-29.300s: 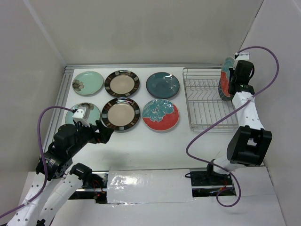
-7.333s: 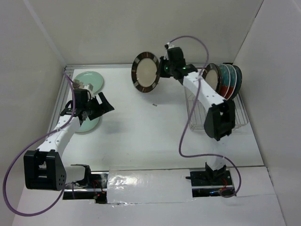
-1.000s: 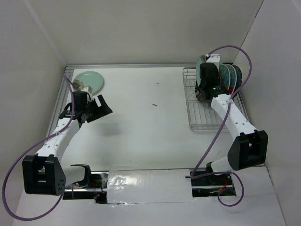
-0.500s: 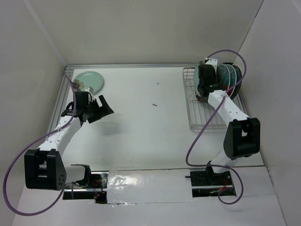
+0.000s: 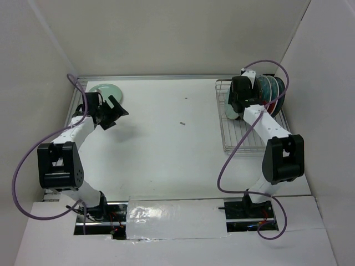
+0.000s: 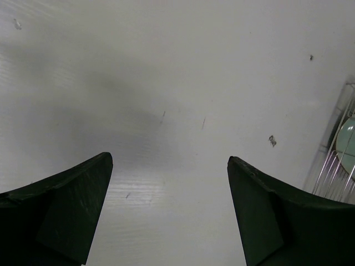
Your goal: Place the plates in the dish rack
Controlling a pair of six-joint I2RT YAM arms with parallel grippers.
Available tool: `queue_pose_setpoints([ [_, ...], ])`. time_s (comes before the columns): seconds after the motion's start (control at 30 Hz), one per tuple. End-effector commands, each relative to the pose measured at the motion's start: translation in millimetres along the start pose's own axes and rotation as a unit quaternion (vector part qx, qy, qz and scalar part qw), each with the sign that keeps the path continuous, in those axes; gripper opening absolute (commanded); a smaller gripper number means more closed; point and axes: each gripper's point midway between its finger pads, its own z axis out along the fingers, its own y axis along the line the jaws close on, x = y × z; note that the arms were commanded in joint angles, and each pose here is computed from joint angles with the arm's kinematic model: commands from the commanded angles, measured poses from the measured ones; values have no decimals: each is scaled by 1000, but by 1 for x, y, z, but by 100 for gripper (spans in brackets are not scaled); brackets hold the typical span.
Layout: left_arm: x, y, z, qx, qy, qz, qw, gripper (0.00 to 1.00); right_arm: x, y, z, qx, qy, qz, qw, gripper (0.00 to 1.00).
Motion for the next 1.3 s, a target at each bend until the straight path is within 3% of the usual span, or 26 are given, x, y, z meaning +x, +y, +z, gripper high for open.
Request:
queue_pose_setpoints([
  [0.0, -17, -4, 5, 27, -14, -37, 999, 97, -68, -3, -38, -8, -78, 41, 996, 71],
  [0.17, -37, 20, 12, 17, -41, -90, 995, 97, -106, 8, -81, -53, -113, 52, 991, 86],
  [0.43, -65, 80, 33, 2, -100, -188, 977, 97, -119, 31, -142, -165, -140, 83, 973, 90],
  [0.63, -75, 103, 64, 10, -125, -238, 963, 89, -111, 34, -157, -198, -139, 88, 966, 92],
  [1.1, -83, 145, 142, -26, -113, -331, 937, 48, -91, 39, -145, -196, -105, 104, 969, 92],
  [1.27, -83, 145, 149, -20, -103, -342, 934, 25, -92, 42, -145, -200, -104, 104, 969, 92],
])
